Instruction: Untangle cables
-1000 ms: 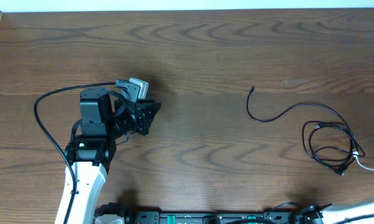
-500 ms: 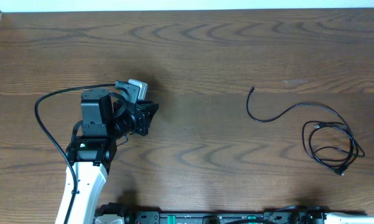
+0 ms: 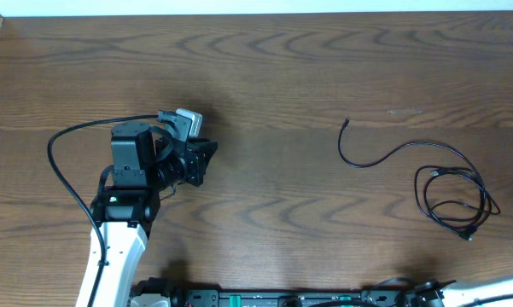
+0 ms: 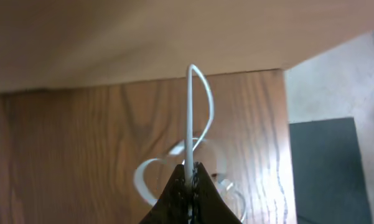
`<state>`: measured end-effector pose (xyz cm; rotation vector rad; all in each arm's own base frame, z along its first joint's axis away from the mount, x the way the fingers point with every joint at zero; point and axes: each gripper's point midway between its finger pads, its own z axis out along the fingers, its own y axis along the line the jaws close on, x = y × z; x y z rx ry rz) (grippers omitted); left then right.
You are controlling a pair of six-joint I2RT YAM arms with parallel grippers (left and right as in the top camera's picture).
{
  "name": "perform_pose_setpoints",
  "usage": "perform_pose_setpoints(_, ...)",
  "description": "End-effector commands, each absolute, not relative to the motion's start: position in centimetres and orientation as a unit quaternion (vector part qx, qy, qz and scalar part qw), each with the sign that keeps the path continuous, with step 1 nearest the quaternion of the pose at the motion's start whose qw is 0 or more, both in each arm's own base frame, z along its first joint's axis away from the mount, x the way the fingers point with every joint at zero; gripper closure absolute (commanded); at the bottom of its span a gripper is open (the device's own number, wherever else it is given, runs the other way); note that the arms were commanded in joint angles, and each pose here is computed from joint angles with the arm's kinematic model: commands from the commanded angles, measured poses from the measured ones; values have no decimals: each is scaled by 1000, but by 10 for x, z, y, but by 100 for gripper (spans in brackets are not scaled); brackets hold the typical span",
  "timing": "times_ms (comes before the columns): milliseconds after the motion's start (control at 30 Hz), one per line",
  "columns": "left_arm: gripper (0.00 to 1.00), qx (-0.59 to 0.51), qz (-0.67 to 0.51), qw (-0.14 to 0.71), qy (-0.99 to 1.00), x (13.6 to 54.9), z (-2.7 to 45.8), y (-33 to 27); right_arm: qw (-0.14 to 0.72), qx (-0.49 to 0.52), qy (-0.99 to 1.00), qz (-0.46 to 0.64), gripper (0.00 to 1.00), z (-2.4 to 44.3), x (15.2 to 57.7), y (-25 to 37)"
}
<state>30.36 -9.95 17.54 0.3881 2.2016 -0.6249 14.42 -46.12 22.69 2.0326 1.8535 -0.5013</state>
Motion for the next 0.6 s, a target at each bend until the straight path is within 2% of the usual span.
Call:
perform_pose_setpoints(0, 80, 154, -245, 396, 872, 303, 172, -99, 124, 702, 675, -187, 99, 195, 151, -464)
perform_pose_setpoints(233, 80, 155, -244, 398, 871, 304, 173, -99, 82, 669, 729, -119, 99, 144, 188, -447)
perform_pose_setpoints(567, 80, 154, -245, 399, 870, 305, 173, -99, 15, 645, 755, -114, 99, 96, 198, -418)
